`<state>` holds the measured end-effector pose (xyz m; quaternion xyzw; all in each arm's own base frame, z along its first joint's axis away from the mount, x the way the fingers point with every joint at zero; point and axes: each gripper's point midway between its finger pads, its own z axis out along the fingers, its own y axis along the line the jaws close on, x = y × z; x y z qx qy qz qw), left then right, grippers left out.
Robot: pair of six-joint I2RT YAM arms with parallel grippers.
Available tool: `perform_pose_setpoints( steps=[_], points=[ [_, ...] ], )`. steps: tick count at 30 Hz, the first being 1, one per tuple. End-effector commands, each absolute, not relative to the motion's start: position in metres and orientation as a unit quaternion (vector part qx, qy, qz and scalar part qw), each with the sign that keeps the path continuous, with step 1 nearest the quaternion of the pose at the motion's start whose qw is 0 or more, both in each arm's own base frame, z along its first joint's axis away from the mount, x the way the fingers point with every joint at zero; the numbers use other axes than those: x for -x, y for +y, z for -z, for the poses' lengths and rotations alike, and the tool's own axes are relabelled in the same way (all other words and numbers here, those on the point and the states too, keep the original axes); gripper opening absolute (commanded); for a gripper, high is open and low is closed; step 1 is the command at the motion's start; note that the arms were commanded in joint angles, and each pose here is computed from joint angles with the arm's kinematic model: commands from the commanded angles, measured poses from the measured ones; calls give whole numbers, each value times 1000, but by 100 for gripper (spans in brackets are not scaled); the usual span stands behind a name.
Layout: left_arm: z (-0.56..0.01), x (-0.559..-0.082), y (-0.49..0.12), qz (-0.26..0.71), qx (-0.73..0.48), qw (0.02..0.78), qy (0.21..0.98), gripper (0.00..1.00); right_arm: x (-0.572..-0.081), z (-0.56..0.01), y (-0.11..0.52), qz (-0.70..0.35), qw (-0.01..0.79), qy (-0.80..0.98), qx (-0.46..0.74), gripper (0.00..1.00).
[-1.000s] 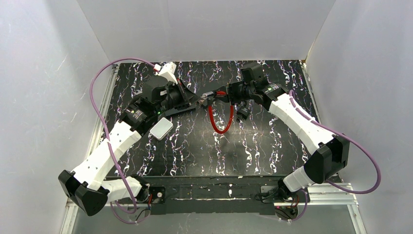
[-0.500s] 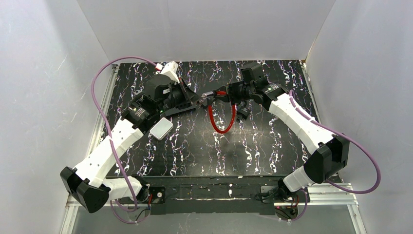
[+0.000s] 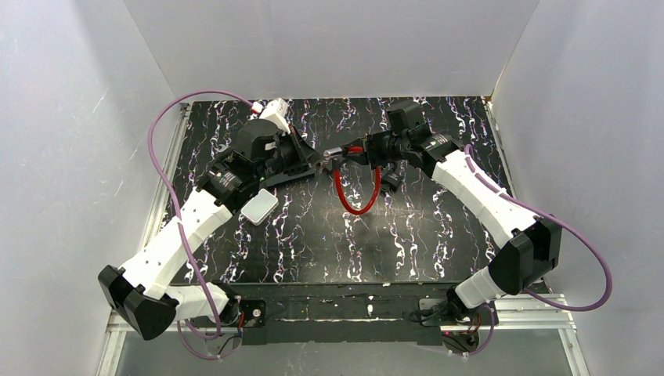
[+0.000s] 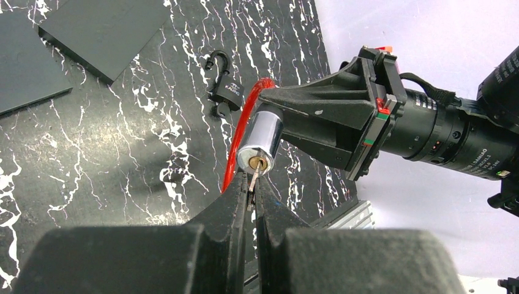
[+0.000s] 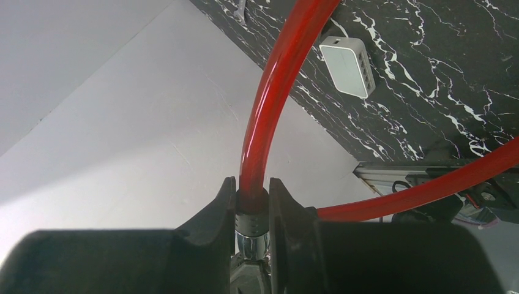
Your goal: Unlock with the key
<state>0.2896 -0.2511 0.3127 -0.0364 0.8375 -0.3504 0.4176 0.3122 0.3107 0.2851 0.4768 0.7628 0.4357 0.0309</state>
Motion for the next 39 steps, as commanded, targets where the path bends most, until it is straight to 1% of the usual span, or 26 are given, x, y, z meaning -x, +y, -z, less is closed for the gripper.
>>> perform_pose_setpoints(
  steps=[1, 39],
  points=[
    [-306, -294, -243, 316, 41, 420, 850, 0, -311, -337, 323, -507, 31, 741, -439, 1],
    [-297, -296, -258, 323, 36, 406, 854, 0, -310, -337, 323, -515, 24, 740, -433, 1]
  ],
)
